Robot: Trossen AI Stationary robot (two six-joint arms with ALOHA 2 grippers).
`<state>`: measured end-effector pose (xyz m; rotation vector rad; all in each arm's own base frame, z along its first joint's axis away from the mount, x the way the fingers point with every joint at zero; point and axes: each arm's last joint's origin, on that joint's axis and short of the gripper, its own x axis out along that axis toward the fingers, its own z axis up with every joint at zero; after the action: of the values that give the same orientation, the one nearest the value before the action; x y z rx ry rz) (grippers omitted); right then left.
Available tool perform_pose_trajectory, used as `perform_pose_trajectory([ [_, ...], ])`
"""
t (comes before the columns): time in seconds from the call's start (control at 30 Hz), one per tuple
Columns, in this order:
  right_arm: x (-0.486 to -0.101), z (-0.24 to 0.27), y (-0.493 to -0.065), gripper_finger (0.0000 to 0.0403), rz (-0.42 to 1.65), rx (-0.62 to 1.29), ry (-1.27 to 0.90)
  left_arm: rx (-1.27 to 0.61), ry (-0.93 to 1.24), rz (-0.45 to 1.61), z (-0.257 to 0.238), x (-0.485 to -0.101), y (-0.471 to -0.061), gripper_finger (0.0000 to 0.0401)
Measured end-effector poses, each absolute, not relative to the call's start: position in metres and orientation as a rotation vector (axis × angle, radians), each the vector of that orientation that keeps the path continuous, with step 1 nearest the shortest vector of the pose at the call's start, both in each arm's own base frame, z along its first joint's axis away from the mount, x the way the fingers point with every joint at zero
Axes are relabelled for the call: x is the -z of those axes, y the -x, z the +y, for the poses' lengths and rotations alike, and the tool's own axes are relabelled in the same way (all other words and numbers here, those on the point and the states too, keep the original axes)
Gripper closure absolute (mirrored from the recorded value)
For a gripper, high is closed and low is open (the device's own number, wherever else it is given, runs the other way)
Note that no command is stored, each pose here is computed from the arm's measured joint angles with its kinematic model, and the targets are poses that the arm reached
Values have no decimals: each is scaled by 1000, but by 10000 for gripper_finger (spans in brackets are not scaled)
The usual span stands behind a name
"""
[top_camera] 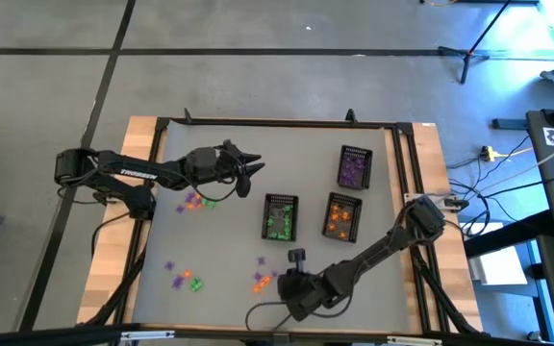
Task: Sort Halloween decoration
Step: Put the purple spider toy into the top bin
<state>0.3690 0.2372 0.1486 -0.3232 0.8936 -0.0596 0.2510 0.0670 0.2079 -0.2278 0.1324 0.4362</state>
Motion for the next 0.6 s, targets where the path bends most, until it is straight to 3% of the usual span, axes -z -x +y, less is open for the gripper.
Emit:
perform_pose_trajectory([
  [0.4, -213, 226, -324, 403, 737, 172, 332, -437, 228, 134, 67, -208, -251, 266],
  [0.6, -201, 180, -269, 403, 608, 178, 178, -437, 228, 137, 67, -207, -251, 266],
])
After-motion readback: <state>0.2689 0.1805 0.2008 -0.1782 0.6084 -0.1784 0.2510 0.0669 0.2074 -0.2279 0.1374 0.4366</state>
